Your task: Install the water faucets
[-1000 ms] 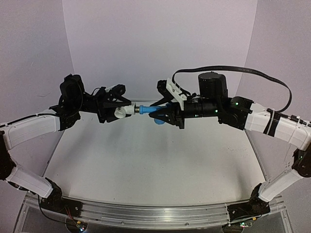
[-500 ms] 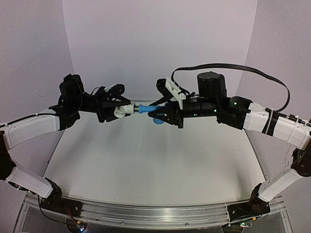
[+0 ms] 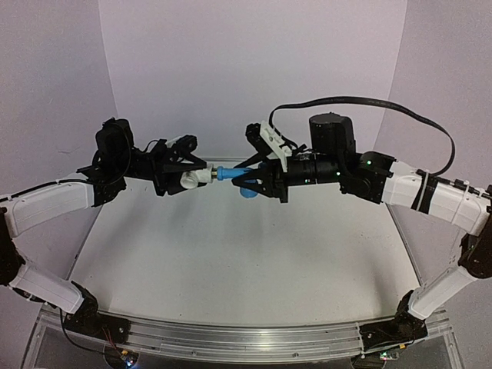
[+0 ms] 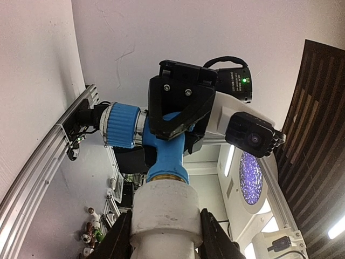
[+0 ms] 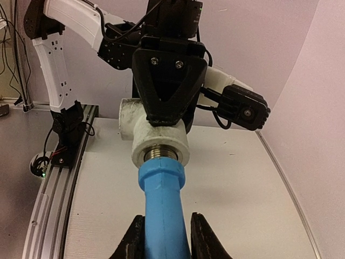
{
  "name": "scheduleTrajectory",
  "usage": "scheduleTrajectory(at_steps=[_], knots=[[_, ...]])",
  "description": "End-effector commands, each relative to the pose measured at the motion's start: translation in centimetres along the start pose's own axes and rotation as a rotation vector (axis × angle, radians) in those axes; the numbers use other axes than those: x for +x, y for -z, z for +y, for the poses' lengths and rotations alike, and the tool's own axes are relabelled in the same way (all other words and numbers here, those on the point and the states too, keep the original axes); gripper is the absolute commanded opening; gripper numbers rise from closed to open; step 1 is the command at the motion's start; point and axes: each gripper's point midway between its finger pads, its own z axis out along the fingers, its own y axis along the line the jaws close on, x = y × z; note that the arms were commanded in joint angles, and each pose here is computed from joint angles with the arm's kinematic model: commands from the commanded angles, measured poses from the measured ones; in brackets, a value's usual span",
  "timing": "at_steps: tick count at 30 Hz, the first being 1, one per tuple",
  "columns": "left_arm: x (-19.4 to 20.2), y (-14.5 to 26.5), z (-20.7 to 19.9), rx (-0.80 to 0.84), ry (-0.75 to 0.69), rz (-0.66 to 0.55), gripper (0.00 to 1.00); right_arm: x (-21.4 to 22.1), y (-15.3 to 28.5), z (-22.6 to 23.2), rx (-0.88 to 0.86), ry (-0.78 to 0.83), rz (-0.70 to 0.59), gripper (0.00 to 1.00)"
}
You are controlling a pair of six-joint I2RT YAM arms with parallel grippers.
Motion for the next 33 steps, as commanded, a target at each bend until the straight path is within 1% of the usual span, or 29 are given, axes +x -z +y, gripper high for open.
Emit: scheduleTrajectory(at_steps=[1, 6, 15, 19, 23, 29, 33], knots=[[0.5, 0.0, -2.2, 0.019, -0.102, -0.005, 0.00, -4.5, -0.2, 0.3, -0.056, 0.000, -0.157, 0.00], [0.3, -0.2, -2.1, -0.002, -0.168, -0.022, 0.00, -4.8, -0.5, 0.5, -0.089, -0.047, -0.184, 0.00], [0.3, -0.9, -1.8, -0.045, -0.349, -0.030, 0.00, -5.4, -1.1, 0.5, -0.133, -0.098, -0.200, 0.00], [0.6, -1.6, -0.2, -0.074, -0.352, -0.007, 0.00, -6.2, -1.0, 0.3, -0.139, -0.101, -0.213, 0.00], [0.4, -1.3, 1.3, -0.172, -0.339, -0.008, 0.00, -6.8, -0.8, 0.3, -0.143, -0.115, -0.213, 0.00], [-0.5, -1.1, 0.9, -0.221, -0.385, -0.050, 0.00, -7.0, -0.8, 0.5, -0.163, -0.169, -0.223, 0.00], [-0.8, -1.0, 0.8, -0.232, -0.417, -0.069, 0.00, -7.3, -0.9, 0.4, -0.171, -0.206, -0.262, 0.00]])
